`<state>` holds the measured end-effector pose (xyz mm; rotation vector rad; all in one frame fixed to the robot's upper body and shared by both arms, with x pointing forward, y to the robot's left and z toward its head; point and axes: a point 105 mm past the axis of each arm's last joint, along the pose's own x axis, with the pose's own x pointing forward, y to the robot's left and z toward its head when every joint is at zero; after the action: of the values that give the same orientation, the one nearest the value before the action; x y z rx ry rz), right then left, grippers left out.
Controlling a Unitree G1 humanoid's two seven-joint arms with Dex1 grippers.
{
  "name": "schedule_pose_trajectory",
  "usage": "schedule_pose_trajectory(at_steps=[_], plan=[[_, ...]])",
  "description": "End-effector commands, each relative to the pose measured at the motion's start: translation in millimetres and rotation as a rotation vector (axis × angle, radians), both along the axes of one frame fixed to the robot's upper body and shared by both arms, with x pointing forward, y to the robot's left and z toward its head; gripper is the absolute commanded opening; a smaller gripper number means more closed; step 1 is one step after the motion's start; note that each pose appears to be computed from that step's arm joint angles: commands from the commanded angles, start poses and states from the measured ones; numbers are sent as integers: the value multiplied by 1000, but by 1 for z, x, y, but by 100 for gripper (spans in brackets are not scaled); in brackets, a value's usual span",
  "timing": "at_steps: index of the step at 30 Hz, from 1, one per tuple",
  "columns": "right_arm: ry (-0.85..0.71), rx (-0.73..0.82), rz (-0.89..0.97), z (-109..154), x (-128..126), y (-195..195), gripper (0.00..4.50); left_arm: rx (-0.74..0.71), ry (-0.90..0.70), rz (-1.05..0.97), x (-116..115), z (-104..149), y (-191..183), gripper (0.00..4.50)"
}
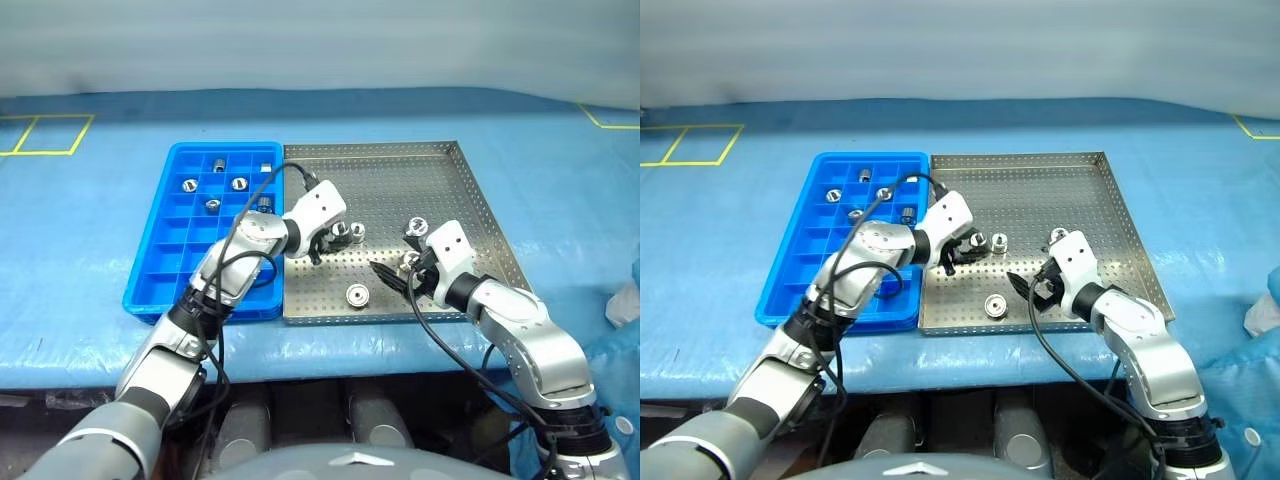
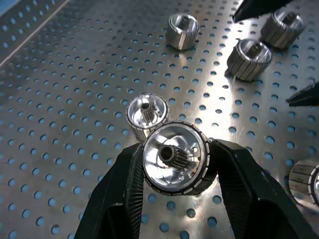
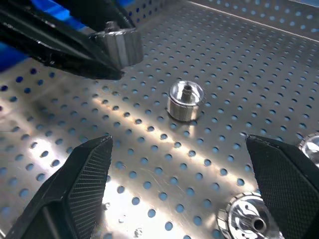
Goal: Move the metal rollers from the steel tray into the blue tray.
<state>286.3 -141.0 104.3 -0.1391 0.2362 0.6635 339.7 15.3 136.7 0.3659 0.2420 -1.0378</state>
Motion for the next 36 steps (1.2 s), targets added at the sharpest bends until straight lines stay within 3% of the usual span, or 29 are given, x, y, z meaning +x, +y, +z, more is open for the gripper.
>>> schedule_pose_trajectory(at_steps=[1, 5, 9, 13, 27, 30, 33, 36], plan=[[-44, 186, 214, 33, -19, 33, 450, -88, -82, 95, -1, 35, 24, 188], [-27, 135, 268, 30, -22, 39, 450, -24, -106, 342, 8, 29, 73, 188], [-9, 91, 269, 24, -19, 38, 450, 90, -134, 729, 14, 14, 140, 188], [-22, 74, 255, 23, -13, 40, 450, 149, -144, 1018, 12, 3, 180, 188], [-105, 64, 156, 35, 1, 33, 450, 166, -154, 1244, 22, -9, 198, 188], [-120, 80, 114, 39, 6, 29, 450, 163, -160, 1208, 26, -7, 187, 279], [-126, 74, 107, 40, 5, 28, 450, 66, -169, 1177, 31, 3, 171, 375], [-129, 65, 91, 39, 4, 25, 450, 0, -190, 1130, 36, 14, 156, 375]])
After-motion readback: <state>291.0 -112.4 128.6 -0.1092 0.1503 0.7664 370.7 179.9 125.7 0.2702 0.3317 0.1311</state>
